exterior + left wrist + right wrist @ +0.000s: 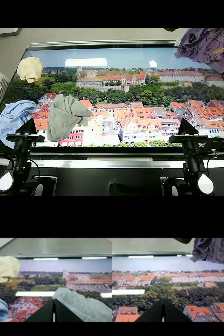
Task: Fold the clothes and pants, and hang the long-sleeved shirts on hangers.
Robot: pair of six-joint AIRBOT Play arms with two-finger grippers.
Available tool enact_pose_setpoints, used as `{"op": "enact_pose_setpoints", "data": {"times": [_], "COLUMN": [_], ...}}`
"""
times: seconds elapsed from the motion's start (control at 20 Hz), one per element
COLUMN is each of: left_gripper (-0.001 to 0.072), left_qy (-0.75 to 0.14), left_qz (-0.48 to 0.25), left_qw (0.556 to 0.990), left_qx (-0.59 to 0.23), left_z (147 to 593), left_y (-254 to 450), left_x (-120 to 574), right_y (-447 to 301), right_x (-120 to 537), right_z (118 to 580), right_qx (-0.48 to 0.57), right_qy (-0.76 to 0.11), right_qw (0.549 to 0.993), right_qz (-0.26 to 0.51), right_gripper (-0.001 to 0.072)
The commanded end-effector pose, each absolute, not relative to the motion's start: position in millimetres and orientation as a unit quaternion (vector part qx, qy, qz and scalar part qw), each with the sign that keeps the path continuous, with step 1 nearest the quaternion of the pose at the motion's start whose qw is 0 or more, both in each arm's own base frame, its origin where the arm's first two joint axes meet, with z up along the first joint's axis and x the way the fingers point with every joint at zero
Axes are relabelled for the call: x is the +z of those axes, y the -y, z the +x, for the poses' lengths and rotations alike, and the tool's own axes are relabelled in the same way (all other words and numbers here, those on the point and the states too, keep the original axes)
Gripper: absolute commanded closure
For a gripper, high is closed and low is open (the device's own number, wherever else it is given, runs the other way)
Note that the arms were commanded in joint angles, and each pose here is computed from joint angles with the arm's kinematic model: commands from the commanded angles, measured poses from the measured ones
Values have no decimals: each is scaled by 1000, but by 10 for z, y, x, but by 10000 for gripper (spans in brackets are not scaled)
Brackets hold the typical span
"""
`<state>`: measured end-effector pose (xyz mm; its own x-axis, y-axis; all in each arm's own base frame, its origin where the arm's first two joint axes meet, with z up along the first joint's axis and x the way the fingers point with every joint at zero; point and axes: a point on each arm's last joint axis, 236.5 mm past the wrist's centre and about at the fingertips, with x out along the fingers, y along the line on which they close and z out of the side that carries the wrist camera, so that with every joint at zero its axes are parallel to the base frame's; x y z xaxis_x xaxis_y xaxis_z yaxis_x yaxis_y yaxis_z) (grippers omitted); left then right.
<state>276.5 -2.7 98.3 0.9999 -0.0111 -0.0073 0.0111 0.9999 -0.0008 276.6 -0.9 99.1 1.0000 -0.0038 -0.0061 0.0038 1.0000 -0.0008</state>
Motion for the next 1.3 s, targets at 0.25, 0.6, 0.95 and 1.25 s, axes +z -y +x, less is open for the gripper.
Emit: {"op": "enact_pose_setpoints", "data": {"times": [0.25, 0.6, 0.95, 1.25], "left_gripper": [687, 688, 688, 688], "left_qy": [-5, -5, -5, -3], "left_qz": [0, 0, 0, 0], "left_qw": [1000, 1000, 1000, 1000], "left_qx": [-6, -6, -5, 14], "left_z": [2765, 2765, 2765, 2764], "left_y": [27, 27, 26, -64], "left_x": [970, 970, 972, 989], "right_y": [6, 17, -61, -162], "right_x": [991, 993, 995, 994], "right_z": [2767, 2767, 2766, 2761], "right_qx": [-1, -4, 13, 34], "right_qy": [-3, -3, -3, -4], "right_qw": [1000, 1000, 1000, 999], "right_qz": [0, -2, 10, 41], "right_gripper": [678, 678, 678, 678]}}
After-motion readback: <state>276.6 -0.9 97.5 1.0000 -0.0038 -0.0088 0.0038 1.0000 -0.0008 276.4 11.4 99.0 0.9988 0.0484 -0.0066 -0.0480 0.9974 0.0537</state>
